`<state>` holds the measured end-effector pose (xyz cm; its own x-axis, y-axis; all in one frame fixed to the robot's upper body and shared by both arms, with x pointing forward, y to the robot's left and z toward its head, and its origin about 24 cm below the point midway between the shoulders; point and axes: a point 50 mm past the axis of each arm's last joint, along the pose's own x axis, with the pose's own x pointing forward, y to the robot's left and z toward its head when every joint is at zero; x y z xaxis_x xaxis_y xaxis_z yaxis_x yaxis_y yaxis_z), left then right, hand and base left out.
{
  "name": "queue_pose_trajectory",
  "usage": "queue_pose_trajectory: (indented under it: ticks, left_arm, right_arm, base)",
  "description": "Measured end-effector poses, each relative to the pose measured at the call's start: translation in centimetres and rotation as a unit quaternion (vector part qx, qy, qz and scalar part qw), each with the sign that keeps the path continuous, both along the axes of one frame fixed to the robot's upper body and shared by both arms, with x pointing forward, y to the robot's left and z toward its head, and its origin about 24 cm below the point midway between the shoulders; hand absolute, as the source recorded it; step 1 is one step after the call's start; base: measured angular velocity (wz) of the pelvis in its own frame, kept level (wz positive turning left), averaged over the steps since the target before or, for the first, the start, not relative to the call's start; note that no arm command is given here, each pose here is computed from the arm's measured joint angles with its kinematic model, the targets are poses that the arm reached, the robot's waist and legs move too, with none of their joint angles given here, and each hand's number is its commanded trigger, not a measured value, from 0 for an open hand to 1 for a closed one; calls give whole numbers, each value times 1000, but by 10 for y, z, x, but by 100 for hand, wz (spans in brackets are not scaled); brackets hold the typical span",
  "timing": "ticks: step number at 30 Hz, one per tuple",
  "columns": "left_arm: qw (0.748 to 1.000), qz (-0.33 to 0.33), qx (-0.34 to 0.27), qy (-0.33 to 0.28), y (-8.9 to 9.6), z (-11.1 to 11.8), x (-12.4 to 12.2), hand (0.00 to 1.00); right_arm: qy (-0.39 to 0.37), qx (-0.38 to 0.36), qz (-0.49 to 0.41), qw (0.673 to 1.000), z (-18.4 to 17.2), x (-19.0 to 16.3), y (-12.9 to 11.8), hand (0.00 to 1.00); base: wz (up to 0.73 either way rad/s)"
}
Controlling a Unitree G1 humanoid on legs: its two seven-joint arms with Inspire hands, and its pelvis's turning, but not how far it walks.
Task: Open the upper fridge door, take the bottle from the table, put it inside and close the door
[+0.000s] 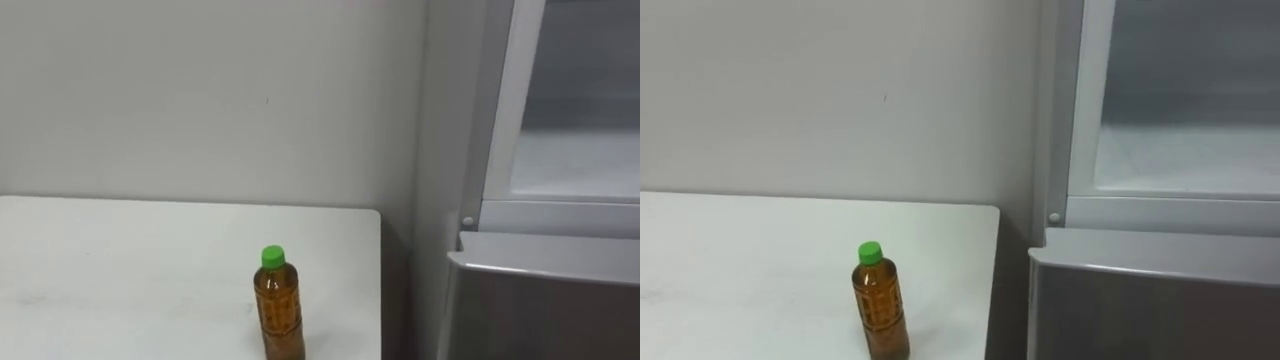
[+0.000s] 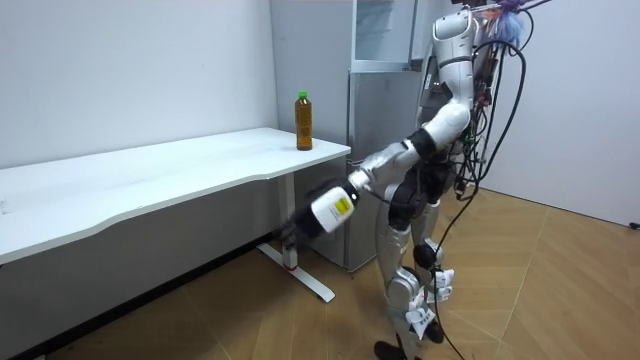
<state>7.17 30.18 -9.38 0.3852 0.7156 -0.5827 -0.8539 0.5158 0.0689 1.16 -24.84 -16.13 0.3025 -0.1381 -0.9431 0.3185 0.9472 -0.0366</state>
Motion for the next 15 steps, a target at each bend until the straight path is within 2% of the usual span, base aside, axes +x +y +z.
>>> queue_pose_trajectory:
  ticks: [6,12,15]
  left_arm:
    - [988,-64,-66,122,-26,-39,-44,0]
    - [957,-152,-96,227,-43,-59,-75,0]
    - [938,-196,-117,260,-52,-64,-83,0]
  right_arm:
    - [-3,-3,4,1000,0,3,-1,0]
    - [-7,0,6,1000,0,8,1,0]
    - [-9,1,11,1000,-1,10,3,0]
  base:
    - [-3]
    - [3]
    - [0]
